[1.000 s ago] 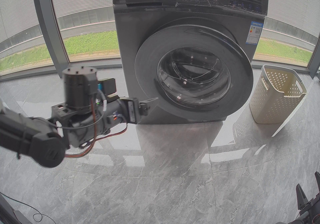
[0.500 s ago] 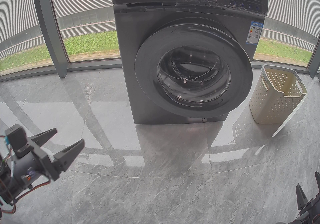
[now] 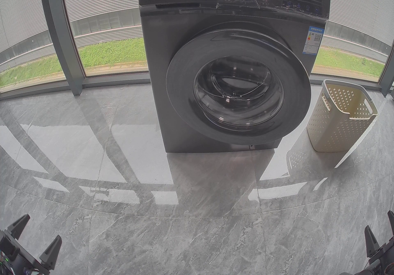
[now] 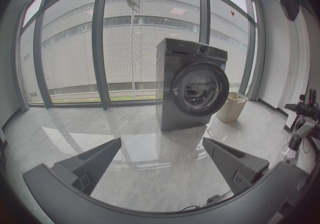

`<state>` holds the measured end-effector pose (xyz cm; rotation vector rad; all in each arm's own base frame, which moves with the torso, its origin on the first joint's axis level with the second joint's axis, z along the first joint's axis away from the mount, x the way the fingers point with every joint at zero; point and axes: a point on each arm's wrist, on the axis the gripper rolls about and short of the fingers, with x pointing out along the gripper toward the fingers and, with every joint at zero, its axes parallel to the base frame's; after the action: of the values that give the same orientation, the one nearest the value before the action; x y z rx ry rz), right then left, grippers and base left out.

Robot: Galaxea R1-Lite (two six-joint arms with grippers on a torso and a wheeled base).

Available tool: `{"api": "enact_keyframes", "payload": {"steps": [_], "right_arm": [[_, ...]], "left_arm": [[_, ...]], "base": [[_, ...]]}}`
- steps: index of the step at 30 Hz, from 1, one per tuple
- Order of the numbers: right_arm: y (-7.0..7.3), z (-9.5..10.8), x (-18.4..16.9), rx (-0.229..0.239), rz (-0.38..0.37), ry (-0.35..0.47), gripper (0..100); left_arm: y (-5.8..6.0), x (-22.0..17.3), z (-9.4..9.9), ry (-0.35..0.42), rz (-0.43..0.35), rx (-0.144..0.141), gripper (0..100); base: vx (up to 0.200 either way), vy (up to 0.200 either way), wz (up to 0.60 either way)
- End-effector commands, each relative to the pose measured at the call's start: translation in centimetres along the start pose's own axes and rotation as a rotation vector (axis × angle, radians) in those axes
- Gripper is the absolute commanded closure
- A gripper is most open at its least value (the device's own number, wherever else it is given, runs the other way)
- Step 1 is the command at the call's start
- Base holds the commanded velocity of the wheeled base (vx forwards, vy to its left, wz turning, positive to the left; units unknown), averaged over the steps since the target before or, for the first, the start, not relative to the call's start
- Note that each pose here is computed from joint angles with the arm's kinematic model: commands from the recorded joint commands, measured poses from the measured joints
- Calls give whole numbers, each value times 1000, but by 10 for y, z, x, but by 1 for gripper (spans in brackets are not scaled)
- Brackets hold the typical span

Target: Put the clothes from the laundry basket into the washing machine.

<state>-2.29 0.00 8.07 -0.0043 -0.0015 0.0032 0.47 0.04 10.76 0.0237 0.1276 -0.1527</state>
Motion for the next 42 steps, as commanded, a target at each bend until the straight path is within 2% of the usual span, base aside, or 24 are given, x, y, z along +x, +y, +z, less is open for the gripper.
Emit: {"api": "enact_keyframes", "payload": {"steps": [1, 2, 6, 7, 10, 12, 13, 14, 15, 22, 28, 33, 34, 35, 36, 37, 38, 39, 41, 42], "right_arm": [[0, -5, 1, 0, 0, 11, 0], [0, -5, 1, 0, 0, 11, 0], [0, -5, 1, 0, 0, 11, 0], [0, -5, 1, 0, 0, 11, 0], [0, -5, 1, 0, 0, 11, 0], [0, -5, 1, 0, 0, 11, 0], [0, -5, 1, 0, 0, 11, 0], [0, -5, 1, 0, 0, 11, 0], [0, -5, 1, 0, 0, 9, 0], [0, -5, 1, -2, -2, 12, 0], [0, -5, 1, 1, -2, 9, 0], [0, -4, 1, 4, -9, 5, 0], [0, 1, -1, 4, -5, -20, 0], [0, 15, -4, 12, 0, -78, 0], [-1, 41, -12, 37, 2, -160, 0], [-1, 66, -17, 75, 20, -210, 0], [-1, 89, -14, 110, 63, -192, 0], [-1, 93, -11, 117, 84, -175, 0], [1, 92, 7, 118, 240, -31, 0], [3, 86, 17, 121, 353, 61, 0]], "left_arm": [[-1, -18, -26, -109, 220, 9, 0], [-3, -19, -26, -127, 291, 3, 0], [-3, -20, -27, -138, 274, 9, 0], [-3, -21, -27, -144, 269, 23, 0], [-3, -24, -29, -168, 258, 18, 0], [-3, -25, -29, -161, 254, 5, 0], [-3, -24, -30, -168, 224, -20, 0], [-4, -23, -34, -143, 190, -48, 0], [-5, -23, -35, -132, 164, -63, 0], [-5, -23, -35, -127, 155, -62, 0], [-5, -23, -35, -127, 152, -33, 0], [-5, -23, -35, -127, 151, -30, 0], [-5, -23, -35, -127, 151, -31, 0], [-5, -23, -35, -127, 152, -31, 0], [-5, -23, -35, -127, 152, -31, 0], [-5, -23, -35, -125, 154, -33, 0], [-5, -23, -35, -127, 152, -33, 0], [-5, -23, -35, -127, 152, -34, 0], [-5, -23, -35, -127, 152, -36, 0], [-5, -23, -35, -127, 152, -38, 0]], "base": [[0, 0, 0], [0, 0, 0], [0, 0, 0], [0, 0, 0], [0, 0, 0], [0, 0, 0], [0, 0, 0], [0, 0, 0], [0, 0, 0], [0, 0, 0], [0, 0, 0], [0, 0, 0], [0, 0, 0], [0, 0, 0], [0, 0, 0], [0, 0, 0], [0, 0, 0], [0, 0, 0], [0, 0, 0], [0, 0, 0]]}}
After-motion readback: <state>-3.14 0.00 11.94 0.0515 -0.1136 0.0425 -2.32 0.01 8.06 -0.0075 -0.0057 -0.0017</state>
